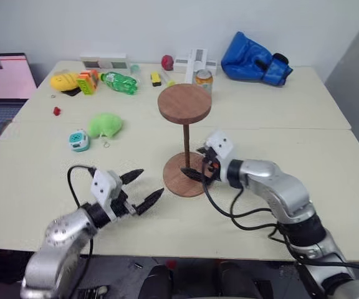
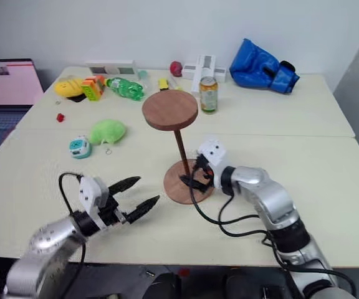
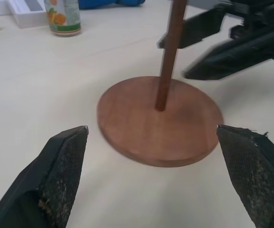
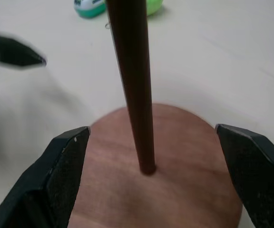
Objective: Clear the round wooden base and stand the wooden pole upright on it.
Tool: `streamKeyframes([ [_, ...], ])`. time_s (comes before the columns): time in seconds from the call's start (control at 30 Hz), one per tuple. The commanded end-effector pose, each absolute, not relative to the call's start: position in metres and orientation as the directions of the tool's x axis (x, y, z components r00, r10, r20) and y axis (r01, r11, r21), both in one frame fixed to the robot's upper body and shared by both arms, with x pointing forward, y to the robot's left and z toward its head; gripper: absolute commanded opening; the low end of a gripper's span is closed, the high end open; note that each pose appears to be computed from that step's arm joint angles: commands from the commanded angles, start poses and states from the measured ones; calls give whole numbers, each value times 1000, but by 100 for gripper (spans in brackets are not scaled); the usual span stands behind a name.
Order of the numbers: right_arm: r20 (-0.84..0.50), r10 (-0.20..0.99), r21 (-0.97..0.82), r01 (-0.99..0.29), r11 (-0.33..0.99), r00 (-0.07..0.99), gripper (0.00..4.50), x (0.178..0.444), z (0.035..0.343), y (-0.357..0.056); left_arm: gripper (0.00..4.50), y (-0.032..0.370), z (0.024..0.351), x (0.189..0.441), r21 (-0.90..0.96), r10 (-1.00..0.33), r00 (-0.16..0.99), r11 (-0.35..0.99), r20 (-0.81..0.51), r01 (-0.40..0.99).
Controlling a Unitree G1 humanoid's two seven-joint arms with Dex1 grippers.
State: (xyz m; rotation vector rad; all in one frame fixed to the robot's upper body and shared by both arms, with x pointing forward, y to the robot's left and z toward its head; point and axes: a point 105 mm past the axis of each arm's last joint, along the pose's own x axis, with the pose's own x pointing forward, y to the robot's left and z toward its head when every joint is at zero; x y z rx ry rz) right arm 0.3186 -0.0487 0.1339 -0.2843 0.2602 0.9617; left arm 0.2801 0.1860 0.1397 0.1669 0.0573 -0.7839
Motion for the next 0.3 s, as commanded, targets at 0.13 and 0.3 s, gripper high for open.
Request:
streamKeyframes([
  [0.13,-386,751,-186,-843,505,535,446,307,139,-98,450,217,173,300,237,-712,644,599,-279,765],
  [0.3,-344,770,-188,-843,504,537,446,297,160,-115,450,232,175,304,247,-703,599,547,-382,800],
])
